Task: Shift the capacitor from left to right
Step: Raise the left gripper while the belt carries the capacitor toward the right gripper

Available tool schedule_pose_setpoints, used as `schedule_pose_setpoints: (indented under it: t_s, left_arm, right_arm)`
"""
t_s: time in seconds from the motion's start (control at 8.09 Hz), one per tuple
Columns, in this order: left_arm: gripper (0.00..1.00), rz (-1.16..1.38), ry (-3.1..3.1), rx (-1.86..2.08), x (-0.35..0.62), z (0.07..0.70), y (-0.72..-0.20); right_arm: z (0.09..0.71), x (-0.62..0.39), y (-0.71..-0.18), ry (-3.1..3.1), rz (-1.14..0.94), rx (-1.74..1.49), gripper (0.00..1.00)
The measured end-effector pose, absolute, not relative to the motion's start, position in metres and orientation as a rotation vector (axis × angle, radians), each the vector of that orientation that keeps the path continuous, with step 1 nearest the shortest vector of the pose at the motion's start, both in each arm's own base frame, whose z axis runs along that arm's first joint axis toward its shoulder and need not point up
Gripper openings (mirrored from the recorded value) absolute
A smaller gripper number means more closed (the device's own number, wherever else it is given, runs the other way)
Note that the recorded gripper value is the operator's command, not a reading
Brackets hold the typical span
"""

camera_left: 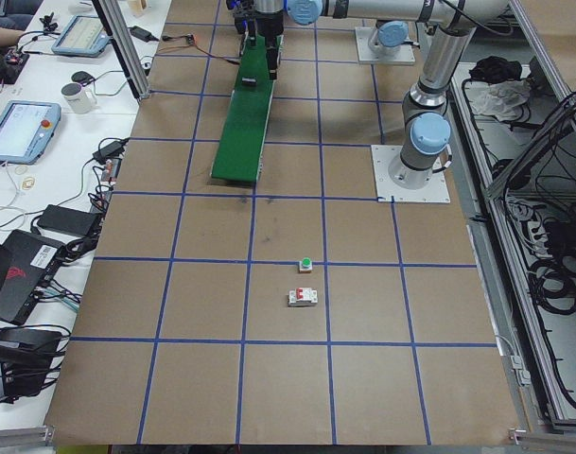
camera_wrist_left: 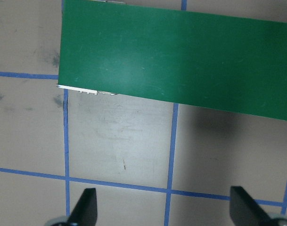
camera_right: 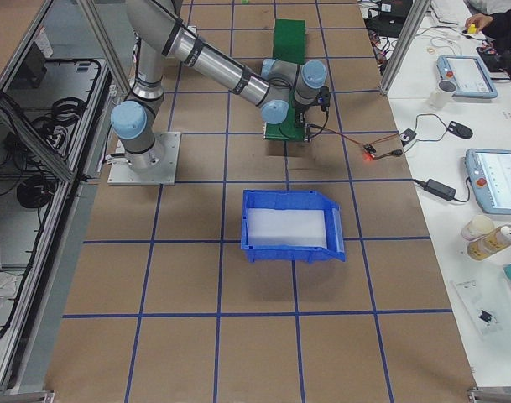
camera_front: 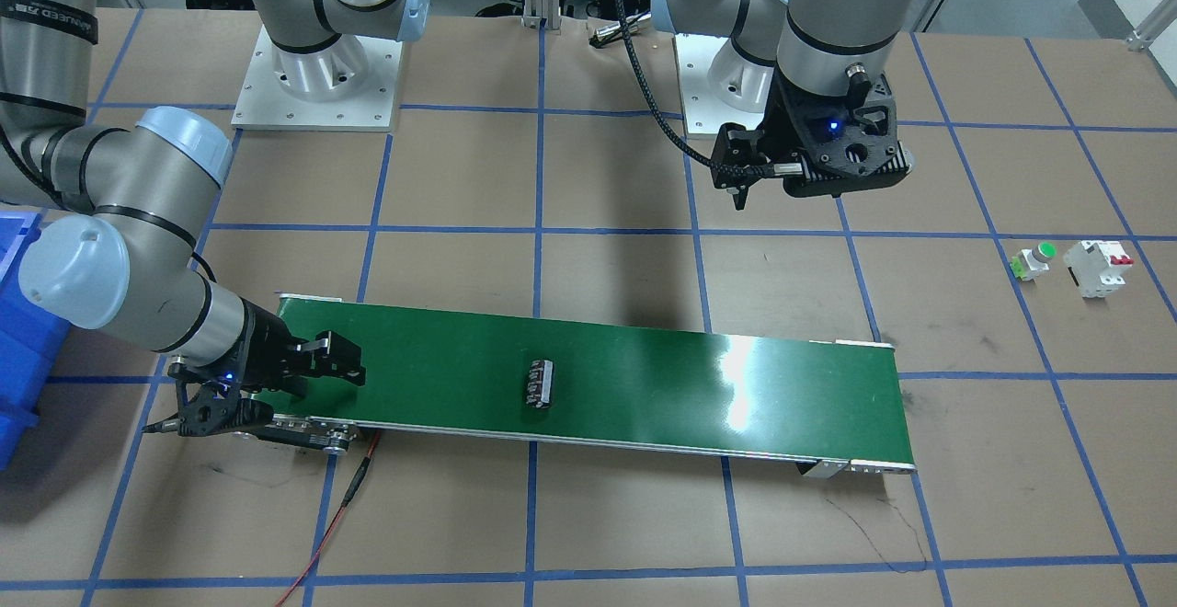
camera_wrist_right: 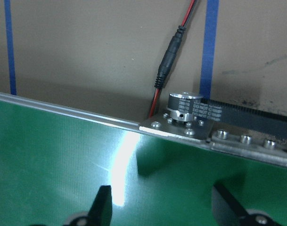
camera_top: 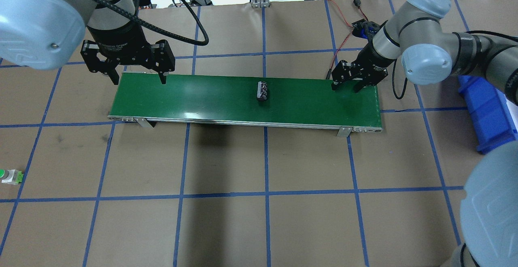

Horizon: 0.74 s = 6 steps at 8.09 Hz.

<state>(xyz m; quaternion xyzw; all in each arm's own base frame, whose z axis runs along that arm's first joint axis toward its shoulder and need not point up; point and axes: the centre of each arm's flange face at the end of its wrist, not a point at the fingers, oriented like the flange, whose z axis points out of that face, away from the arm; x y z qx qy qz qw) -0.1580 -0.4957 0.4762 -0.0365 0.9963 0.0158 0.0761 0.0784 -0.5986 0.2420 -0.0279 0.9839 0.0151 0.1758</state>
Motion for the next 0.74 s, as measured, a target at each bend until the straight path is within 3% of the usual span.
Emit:
schedule_pose_setpoints:
  t_s: [0.49, 0.74]
  left_arm:
    - [1.0, 0.032, 2.991, -0.109, -0.159, 0.4763, -0.4966]
    - [1.0, 0.024, 2.992, -0.109, -0.1592, 0.4776, -0.4971]
  right_arm:
    - [0.2434, 0.0782, -0.5986, 2.789, 0.041, -0.081, 0.8]
    - [0.2426, 0.0782, -0.5982, 2.787, 0.045, -0.079, 0.83]
